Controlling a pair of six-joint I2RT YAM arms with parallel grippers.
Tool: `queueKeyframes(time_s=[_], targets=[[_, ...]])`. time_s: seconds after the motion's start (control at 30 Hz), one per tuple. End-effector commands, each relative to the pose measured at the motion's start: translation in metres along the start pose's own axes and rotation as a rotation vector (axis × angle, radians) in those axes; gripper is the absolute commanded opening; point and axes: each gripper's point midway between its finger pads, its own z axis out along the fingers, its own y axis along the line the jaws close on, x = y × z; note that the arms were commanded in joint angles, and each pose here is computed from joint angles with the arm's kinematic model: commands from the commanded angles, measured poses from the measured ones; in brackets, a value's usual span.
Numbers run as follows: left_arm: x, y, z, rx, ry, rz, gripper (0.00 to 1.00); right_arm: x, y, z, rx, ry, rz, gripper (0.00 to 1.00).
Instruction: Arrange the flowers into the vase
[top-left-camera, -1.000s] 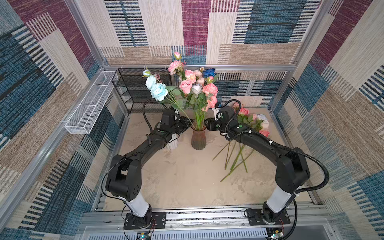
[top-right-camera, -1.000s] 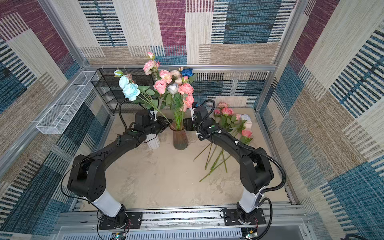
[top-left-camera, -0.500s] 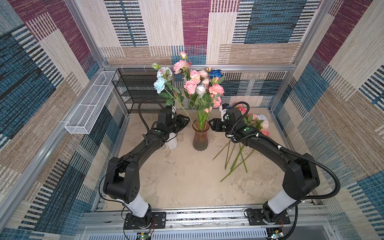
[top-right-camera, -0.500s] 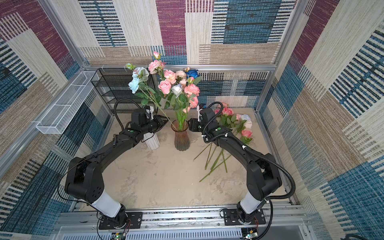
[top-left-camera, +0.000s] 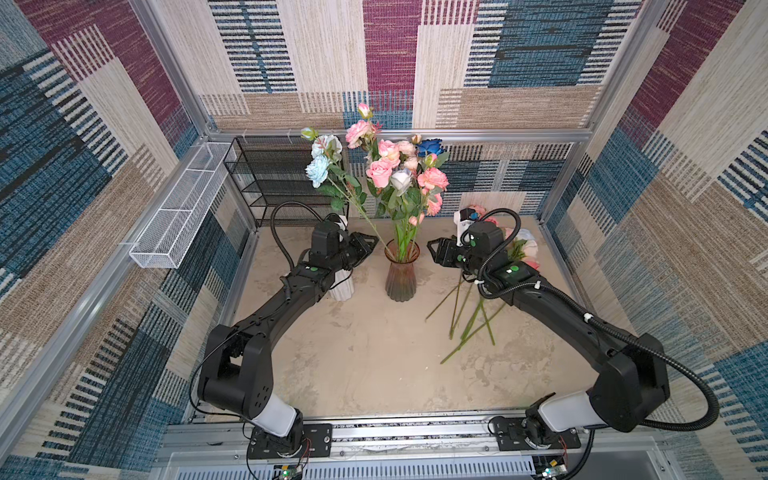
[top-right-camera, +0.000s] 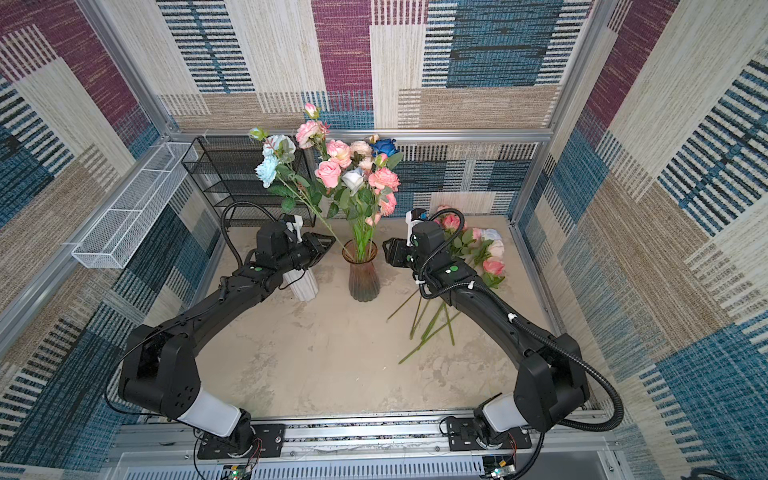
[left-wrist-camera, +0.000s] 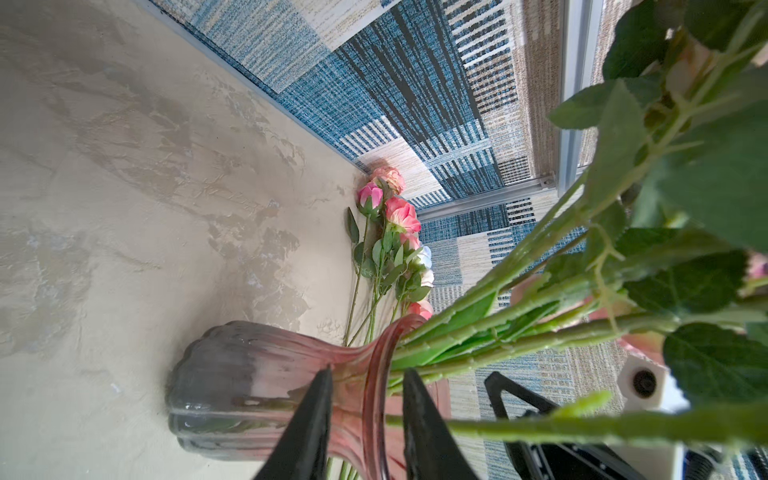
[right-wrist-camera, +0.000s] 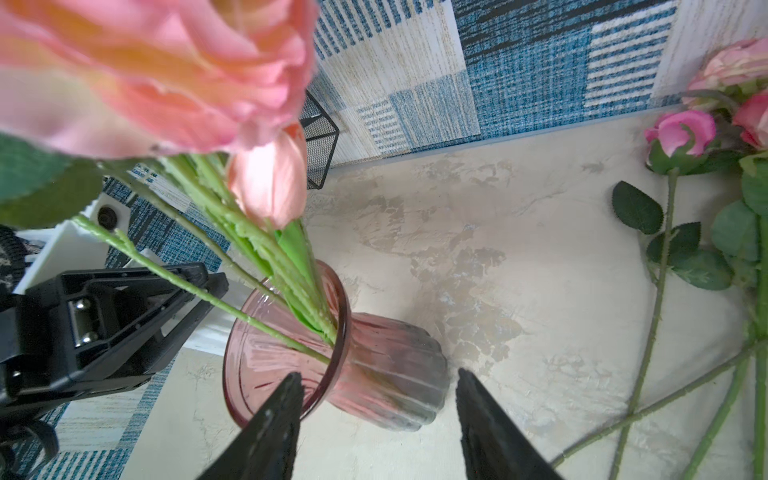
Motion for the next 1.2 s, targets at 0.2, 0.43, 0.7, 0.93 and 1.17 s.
queueKeyframes(time_s=[0.2, 0.43, 0.7, 0.93, 1.17], targets=[[0.006, -0.028, -0.019, 0.091, -0.022, -0.025, 0.31, -0.017, 0.007, -0.03, -0.028, -0.098, 0.044, 0.62], [0.03, -0.041, -0.04, 0.127, 0.0, -0.053, 0.34, -0.016, 0.007, -0.042, -0.034, -0.114, 0.05, 0.62], [0.066, -0.058, -0.098, 0.167, 0.022, 0.018, 0.48, -0.014, 0.003, -0.056, -0.022, -0.137, 0.046, 0.67], [0.057, -0.048, -0.161, -0.056, -0.016, 0.306, 0.65, -0.003, 0.003, -0.065, -0.056, -0.133, 0.043, 0.69], [0.022, 0.016, -0.164, -0.492, -0.004, 0.563, 0.78, 0.002, 0.006, -0.064, -0.081, -0.12, 0.024, 0.7]])
